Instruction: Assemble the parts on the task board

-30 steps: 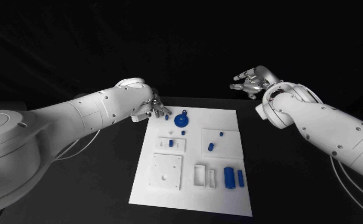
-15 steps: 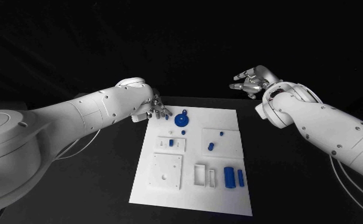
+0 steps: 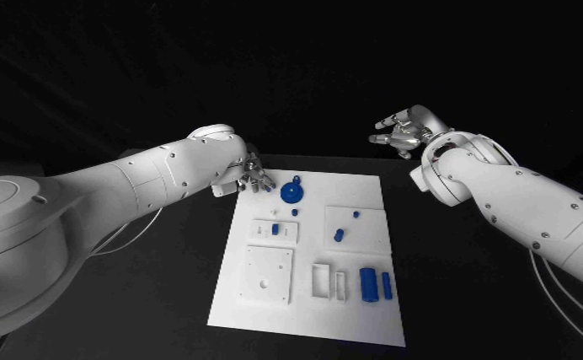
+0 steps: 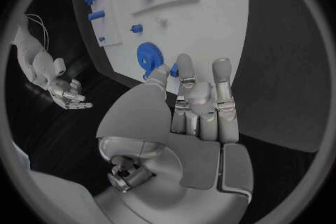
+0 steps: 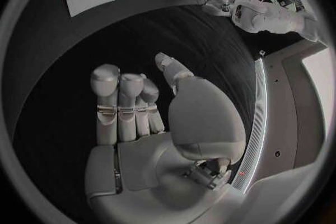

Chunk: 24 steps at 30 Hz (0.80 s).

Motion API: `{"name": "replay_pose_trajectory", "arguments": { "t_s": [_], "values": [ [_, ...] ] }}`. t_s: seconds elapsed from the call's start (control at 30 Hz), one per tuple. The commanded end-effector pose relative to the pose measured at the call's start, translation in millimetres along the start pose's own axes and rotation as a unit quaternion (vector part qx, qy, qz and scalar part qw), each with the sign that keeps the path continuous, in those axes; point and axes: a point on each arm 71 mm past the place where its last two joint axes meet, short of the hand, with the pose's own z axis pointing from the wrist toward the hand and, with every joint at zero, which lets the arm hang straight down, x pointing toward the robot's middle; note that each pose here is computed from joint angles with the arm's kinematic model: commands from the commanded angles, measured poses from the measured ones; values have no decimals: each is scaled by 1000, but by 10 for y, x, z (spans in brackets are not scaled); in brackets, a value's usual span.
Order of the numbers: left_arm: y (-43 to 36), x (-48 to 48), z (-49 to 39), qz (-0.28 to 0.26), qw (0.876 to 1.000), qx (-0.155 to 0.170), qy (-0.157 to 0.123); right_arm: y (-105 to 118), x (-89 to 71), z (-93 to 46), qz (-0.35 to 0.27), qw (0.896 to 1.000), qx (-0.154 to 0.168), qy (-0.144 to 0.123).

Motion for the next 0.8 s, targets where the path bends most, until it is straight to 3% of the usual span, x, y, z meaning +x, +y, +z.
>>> {"name": "replay_pose_trajectory", "arguments": {
  "t_s": [0.03, 0.8],
  "values": [
    [-41, 24, 3, -5, 1000, 13, 12, 7, 14, 0, -3, 1000, -2, 6],
    [-24, 7, 21, -30, 999, 19, 6, -12, 22, 5, -4, 1000, 1, 9]
  ]
}}
